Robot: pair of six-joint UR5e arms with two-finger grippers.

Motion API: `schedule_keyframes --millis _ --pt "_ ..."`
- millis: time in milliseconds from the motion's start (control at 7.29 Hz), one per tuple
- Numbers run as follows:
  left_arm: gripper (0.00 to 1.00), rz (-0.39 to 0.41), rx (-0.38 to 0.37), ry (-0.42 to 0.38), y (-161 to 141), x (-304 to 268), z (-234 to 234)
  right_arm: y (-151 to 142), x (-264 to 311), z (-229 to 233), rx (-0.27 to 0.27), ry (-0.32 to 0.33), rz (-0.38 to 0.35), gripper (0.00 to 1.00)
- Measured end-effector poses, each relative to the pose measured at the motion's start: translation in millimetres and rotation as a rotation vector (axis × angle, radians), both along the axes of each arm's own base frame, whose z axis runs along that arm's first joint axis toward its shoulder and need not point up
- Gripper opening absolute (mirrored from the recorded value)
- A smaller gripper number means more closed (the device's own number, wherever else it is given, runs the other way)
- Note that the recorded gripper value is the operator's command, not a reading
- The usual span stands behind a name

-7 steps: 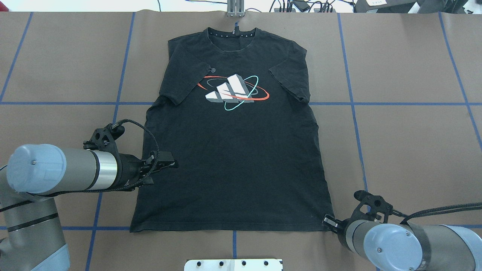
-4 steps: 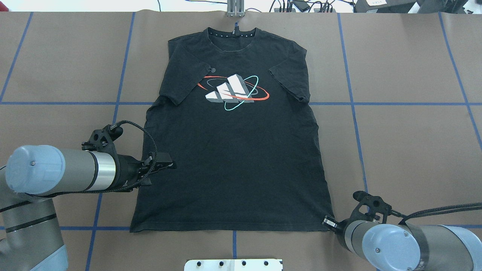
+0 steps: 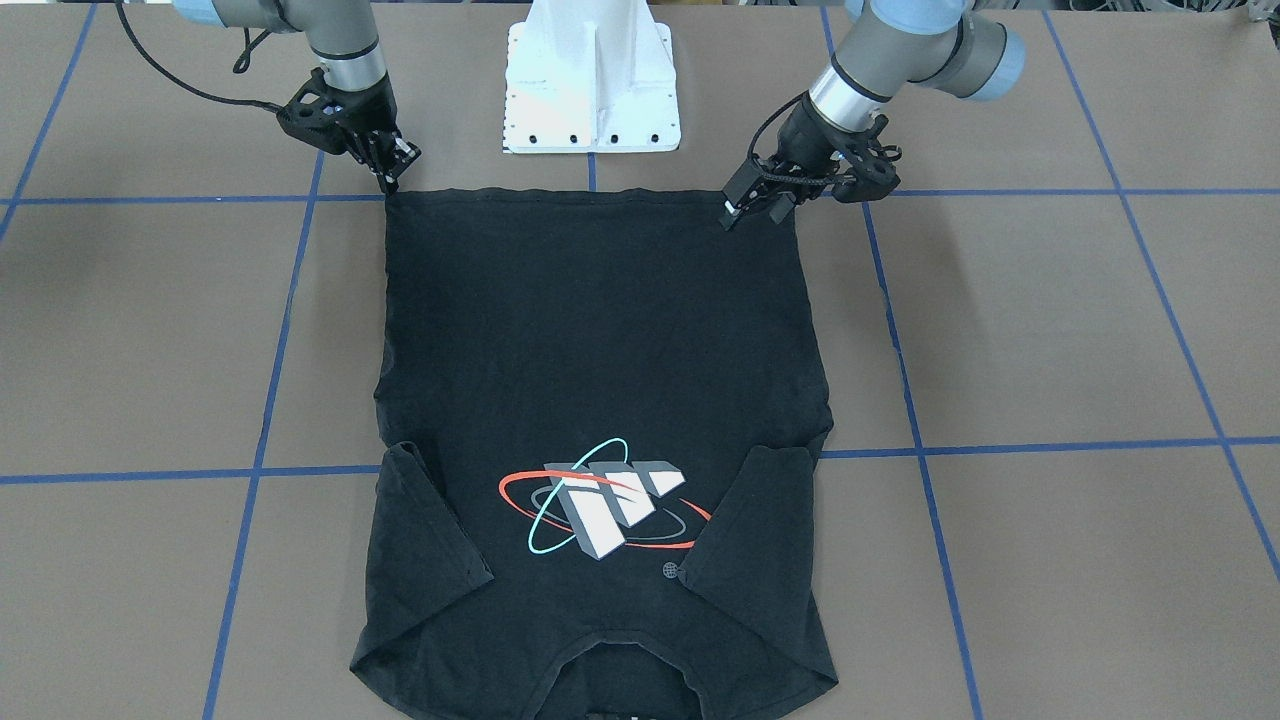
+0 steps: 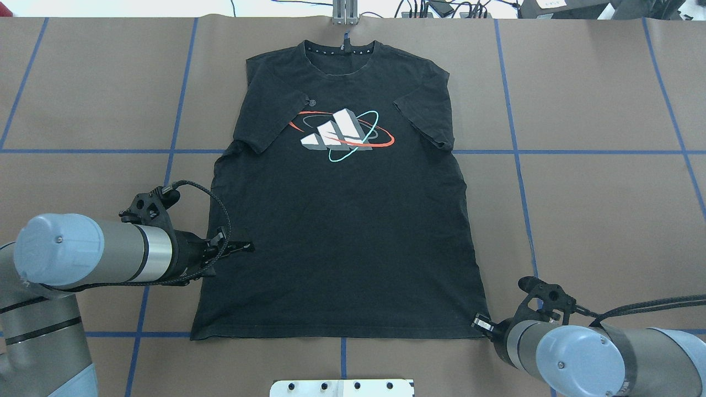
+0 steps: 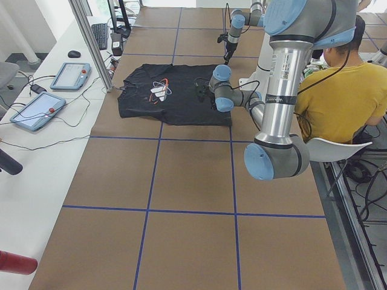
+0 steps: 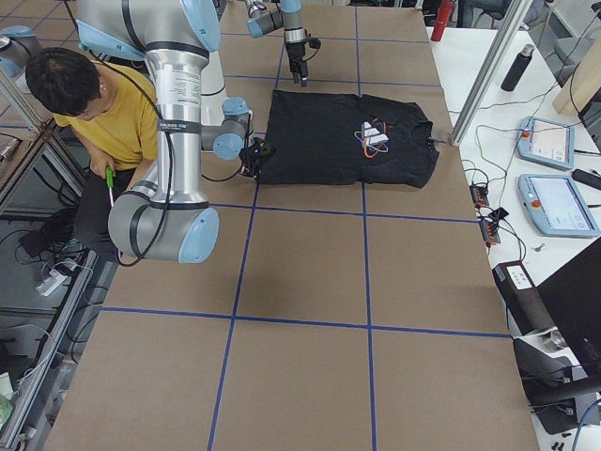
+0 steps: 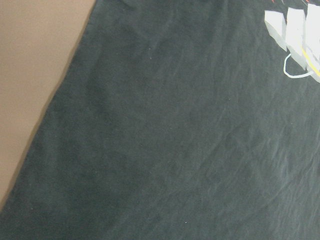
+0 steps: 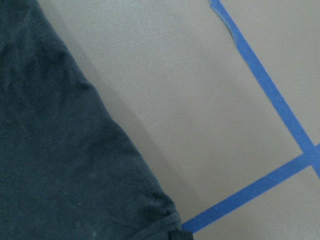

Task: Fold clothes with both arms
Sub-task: 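Move the left gripper down the shirt side to the near hem corner, then grasp the near hem corners with both grippers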

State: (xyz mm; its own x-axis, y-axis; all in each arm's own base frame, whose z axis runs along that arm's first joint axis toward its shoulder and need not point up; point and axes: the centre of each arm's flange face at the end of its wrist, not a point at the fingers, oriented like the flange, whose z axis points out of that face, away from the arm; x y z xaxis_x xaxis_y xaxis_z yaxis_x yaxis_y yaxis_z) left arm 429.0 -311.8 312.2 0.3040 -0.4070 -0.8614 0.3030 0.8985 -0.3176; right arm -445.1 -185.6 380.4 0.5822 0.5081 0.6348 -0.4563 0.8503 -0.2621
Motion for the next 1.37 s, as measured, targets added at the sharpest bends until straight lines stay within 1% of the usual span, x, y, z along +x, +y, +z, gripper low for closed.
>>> schedule_keyframes --millis 137,274,411,548,685,960,1097,1371 --pt "0.99 -0.007 -0.02 -0.048 11.7 4.7 -0.2 -1.1 4.9 -3.8 0.0 -0.008 0.003 0.0" --pt "0.99 -0.033 -0.043 -0.099 27.7 12.9 4.7 -2.3 10.7 -6.1 -0.001 -0.012 0.005 0.0" --pt "0.99 -0.051 -0.06 -0.147 46.5 17.6 17.0 -2.8 15.1 -7.0 -0.001 -0.014 0.006 0.0" --pt "0.99 -0.053 -0.069 -0.183 64.6 10.0 31.5 -2.8 17.1 -7.4 -0.002 -0.015 0.006 0.0" --pt "0.99 -0.052 -0.078 -0.201 76.0 -2.0 40.0 -2.8 17.6 -7.2 -0.002 -0.014 0.006 0.0" --pt "0.96 -0.036 -0.11 -0.224 96.9 -7.1 53.8 -2.3 17.3 -6.6 -0.002 -0.013 0.005 0.0" --pt "0.94 -0.034 -0.125 -0.22 102.8 -4.8 58.4 -2.0 16.7 -6.4 -0.002 -0.012 0.003 0.0" --pt "0.85 -0.031 -0.15 -0.206 110.0 7.2 70.1 -1.6 15.2 -5.4 -0.002 -0.01 0.0 0.0"
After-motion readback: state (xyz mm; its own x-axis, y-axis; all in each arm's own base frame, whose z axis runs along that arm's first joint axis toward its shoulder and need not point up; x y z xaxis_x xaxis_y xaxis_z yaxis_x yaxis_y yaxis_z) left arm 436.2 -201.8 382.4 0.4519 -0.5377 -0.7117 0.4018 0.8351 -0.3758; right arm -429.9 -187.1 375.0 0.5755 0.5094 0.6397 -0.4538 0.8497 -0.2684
